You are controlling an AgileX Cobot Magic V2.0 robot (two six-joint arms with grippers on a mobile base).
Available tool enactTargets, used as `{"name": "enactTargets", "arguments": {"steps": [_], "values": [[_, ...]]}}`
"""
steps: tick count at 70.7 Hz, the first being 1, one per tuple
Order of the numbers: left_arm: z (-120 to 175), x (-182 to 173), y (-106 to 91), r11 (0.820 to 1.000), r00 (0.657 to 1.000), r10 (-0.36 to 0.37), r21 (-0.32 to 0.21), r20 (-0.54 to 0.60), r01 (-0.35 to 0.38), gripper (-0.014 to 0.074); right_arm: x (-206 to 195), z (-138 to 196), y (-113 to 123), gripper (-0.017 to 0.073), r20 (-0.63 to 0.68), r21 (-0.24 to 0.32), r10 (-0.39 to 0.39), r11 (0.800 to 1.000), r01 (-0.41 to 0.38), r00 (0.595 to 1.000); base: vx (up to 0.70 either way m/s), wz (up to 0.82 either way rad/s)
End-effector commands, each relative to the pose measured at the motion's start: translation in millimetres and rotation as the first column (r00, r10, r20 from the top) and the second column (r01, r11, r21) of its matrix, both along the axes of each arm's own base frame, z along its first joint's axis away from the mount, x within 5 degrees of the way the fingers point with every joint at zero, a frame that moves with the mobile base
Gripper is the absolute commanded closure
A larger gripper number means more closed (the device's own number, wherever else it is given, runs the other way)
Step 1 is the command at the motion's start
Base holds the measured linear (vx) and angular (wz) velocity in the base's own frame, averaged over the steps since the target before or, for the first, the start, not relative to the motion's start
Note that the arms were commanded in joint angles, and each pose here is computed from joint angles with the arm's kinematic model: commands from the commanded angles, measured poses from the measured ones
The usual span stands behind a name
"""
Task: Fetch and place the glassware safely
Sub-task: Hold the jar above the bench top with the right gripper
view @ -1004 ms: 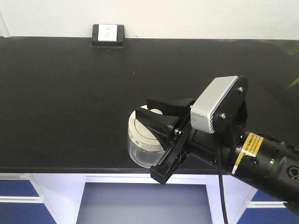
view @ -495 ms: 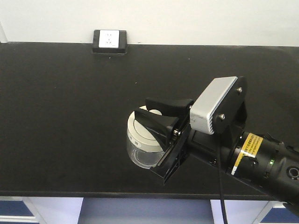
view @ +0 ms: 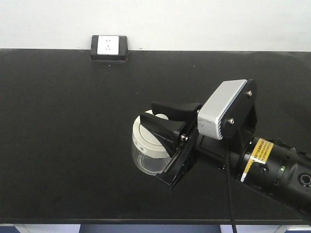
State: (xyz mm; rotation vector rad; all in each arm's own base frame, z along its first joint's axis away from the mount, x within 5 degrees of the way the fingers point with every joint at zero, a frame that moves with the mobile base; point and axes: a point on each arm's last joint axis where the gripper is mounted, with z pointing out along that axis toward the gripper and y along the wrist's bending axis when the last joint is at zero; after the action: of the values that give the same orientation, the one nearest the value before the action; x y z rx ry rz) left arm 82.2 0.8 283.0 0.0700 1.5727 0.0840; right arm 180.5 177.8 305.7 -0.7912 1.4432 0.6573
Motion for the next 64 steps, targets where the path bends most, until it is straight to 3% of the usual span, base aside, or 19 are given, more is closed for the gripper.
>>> {"name": "enactTargets", "arguments": {"steps": [1, 64], "values": [[14.3, -0.1, -1.3, 1.0, 0.996, -0.014, -0.014, 0.086, 0.016, 0.0601, -4.4, 24.8, -0.5, 0.0563, 0.087, 0.112, 0.028, 0.993, -0.038, 0.996, 0.07, -0.01], [14.3, -0.1, -1.3, 1.0, 0.996, -0.014, -0.014, 0.086, 0.016, 0.0601, -4.4, 24.8, -0.5, 0.0563, 0.087, 0.111, 0.027, 0.993, -0.037, 0.996, 0.04, -0.01]]}}
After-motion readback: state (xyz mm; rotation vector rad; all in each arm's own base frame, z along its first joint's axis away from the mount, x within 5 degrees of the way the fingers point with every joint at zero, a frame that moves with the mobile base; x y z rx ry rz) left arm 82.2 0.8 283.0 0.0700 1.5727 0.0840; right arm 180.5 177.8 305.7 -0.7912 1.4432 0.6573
